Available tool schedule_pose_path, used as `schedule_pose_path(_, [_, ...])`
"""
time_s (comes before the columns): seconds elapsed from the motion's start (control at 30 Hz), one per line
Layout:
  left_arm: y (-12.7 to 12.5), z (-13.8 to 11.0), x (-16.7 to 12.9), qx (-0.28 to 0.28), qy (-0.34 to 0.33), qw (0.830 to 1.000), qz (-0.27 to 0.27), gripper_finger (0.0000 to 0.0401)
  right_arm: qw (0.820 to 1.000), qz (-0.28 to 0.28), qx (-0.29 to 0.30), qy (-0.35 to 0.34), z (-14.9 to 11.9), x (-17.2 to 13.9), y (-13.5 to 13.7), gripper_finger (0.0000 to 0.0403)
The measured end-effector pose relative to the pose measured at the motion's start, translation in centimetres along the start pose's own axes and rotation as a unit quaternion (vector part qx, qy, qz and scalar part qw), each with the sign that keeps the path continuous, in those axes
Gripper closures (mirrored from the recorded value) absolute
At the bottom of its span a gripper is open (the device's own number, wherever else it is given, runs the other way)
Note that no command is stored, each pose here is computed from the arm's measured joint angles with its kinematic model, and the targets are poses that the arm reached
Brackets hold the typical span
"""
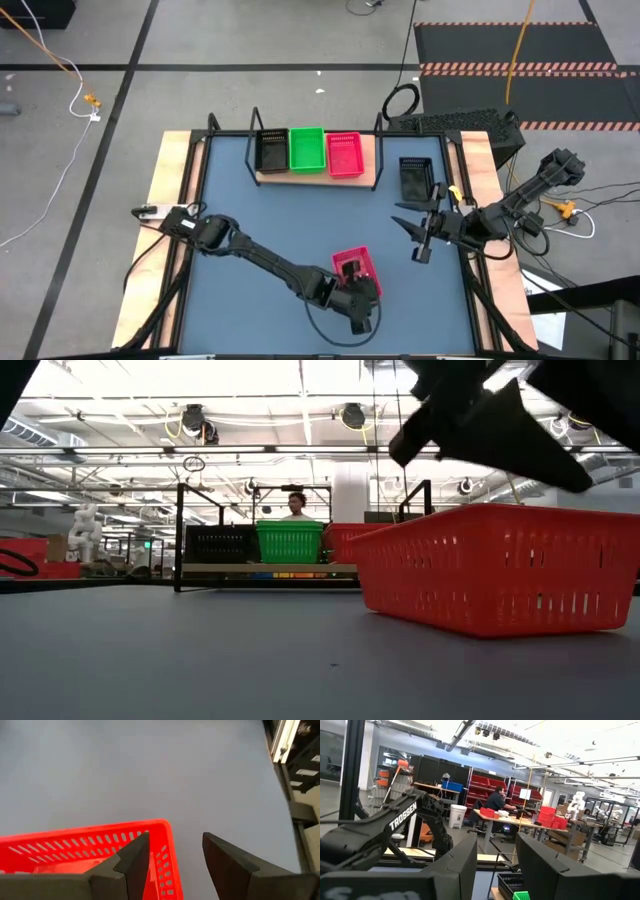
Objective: Stack baskets on shelf by color
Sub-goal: Stack the red bin on top of the red bins on the shelf
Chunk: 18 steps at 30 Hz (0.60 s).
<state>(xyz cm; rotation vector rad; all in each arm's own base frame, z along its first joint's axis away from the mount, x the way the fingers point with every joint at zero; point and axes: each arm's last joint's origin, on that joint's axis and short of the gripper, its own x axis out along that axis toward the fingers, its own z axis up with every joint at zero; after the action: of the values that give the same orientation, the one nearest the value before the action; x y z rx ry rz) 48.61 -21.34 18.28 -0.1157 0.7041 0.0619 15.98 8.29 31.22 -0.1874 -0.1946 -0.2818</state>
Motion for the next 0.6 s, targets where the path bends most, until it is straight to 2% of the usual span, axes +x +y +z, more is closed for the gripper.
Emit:
schedule_pose_path(0.13, [-0.1,0.5,-0.6,0.005,-0.006,1.0,-0.003,0.0217,1.0,0.0,0.0,0.0,0.0,0.0,0.0,0.0273])
schedule_pose_path(0.6, [-0.8,-1.1,-0.4,0.013,0.022,1.0,0.012,0.0217,1.0,0.0,0.01,0.0,0.0,0.0,0.0,0.0273])
